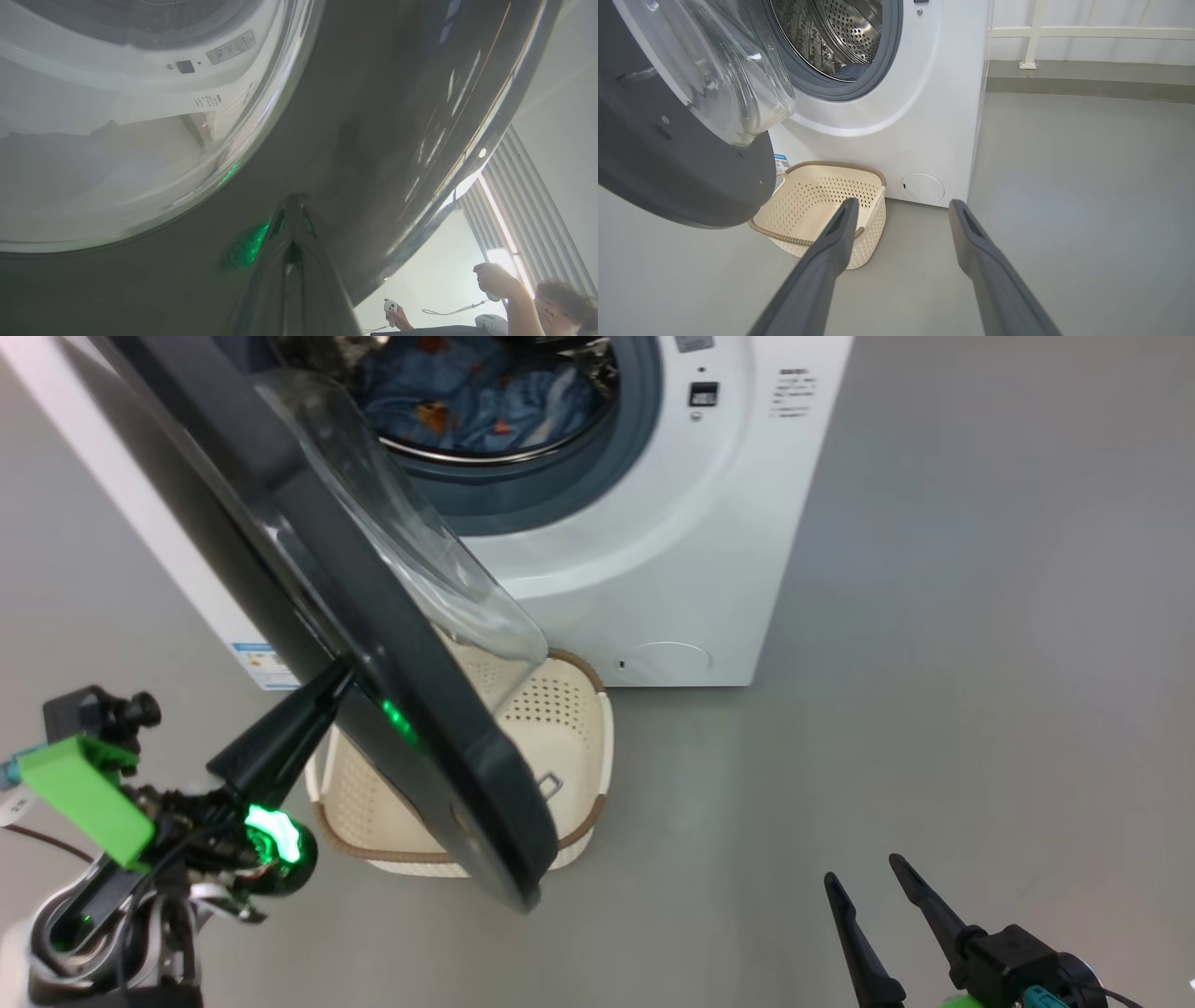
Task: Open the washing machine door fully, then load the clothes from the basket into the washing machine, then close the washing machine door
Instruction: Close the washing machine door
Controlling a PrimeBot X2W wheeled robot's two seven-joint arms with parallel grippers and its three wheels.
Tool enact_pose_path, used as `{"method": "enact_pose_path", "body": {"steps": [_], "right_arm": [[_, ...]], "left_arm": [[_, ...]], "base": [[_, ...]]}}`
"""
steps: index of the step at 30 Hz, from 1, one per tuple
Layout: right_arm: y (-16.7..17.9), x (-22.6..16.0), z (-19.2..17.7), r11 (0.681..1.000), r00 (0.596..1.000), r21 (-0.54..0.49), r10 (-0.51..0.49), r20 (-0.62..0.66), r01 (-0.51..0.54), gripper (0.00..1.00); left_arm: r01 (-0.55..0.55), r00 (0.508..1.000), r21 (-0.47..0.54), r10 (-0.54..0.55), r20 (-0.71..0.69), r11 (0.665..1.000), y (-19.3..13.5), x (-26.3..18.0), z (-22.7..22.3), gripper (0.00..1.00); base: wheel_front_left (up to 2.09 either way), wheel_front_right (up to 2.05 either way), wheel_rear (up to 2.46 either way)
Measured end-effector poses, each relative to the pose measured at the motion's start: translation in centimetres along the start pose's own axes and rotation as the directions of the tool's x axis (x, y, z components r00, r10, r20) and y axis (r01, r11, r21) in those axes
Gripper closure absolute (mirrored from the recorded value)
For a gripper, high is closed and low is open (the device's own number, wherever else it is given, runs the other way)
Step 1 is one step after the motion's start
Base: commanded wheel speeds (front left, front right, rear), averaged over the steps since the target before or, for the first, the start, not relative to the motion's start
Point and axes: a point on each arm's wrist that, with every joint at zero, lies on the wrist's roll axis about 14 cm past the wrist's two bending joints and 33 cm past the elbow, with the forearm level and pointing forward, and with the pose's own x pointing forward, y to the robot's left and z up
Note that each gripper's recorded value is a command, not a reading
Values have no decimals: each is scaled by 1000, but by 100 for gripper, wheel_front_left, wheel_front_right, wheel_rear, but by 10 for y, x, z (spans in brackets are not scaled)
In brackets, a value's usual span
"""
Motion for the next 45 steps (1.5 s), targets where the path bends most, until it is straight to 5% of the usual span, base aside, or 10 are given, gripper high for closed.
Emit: {"method": "enact_pose_path", "body": {"steps": [26, 45], "right_arm": [[-43, -11, -2, 989, 989, 18, -145, -6, 145, 0], [-33, -4, 13, 994, 993, 27, -111, 43, 110, 0]], "left_arm": [[-72, 978, 84, 54, 201, 994, 36, 105, 18, 100], [-100, 956, 179, 44, 290, 979, 18, 88, 32, 100]], "base": [[0, 0, 0], [0, 0, 0]]}}
